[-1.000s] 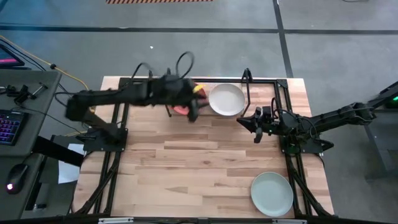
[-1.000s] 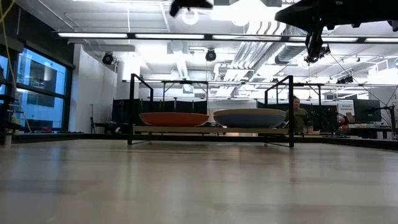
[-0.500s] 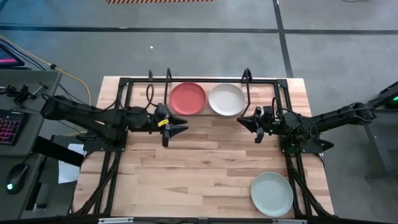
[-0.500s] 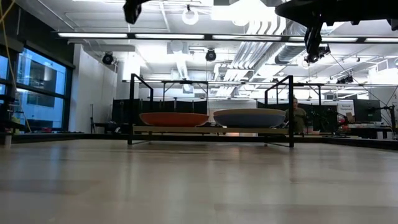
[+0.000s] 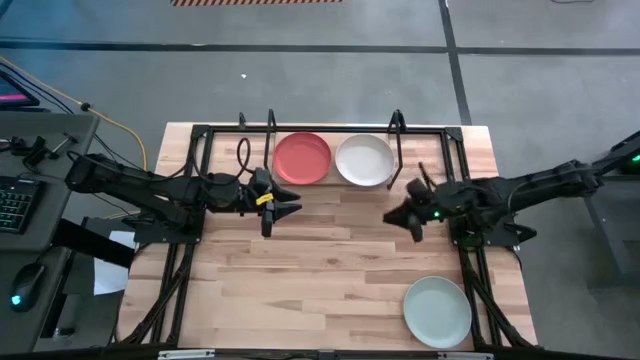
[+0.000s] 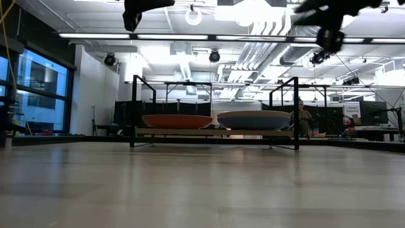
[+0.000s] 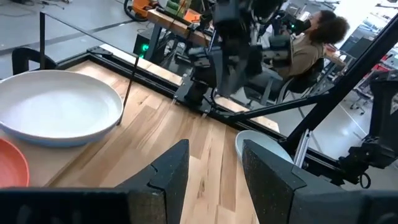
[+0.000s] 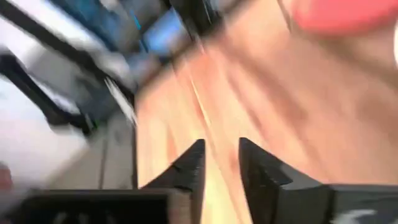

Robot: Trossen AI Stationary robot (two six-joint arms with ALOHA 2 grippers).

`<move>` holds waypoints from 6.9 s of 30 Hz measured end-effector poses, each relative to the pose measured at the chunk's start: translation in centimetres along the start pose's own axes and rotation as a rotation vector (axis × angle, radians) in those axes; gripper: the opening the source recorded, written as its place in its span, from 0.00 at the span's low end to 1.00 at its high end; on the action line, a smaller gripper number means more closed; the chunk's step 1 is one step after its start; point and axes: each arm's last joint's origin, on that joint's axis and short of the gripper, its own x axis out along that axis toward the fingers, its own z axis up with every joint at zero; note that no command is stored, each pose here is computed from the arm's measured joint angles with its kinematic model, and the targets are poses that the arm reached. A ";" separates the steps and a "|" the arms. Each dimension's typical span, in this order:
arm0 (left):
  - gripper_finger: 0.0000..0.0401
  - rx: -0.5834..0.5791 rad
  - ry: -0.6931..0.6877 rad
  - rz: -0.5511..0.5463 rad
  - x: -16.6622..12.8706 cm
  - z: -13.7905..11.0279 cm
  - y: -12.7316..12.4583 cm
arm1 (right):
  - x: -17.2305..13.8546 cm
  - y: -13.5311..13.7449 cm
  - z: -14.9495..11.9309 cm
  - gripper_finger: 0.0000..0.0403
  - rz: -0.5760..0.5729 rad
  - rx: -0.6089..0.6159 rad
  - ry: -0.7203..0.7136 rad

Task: Place and stack plates onto a shelf
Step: Stack the white plate on top of the orange plate, then return to Home Position

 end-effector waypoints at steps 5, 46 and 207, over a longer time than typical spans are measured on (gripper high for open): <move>0.34 0.003 0.013 0.006 0.0 -0.1 0.1 | 0.6 -0.4 -3.0 0.37 -0.088 0.060 0.444; 0.34 0.039 0.035 0.029 0.0 -0.4 0.2 | 1.0 -3.0 -18.0 0.05 -0.189 -0.081 1.021; 0.34 0.073 -0.351 0.029 -4.3 4.4 -0.3 | -0.5 0.3 5.3 0.00 0.069 -0.409 -0.386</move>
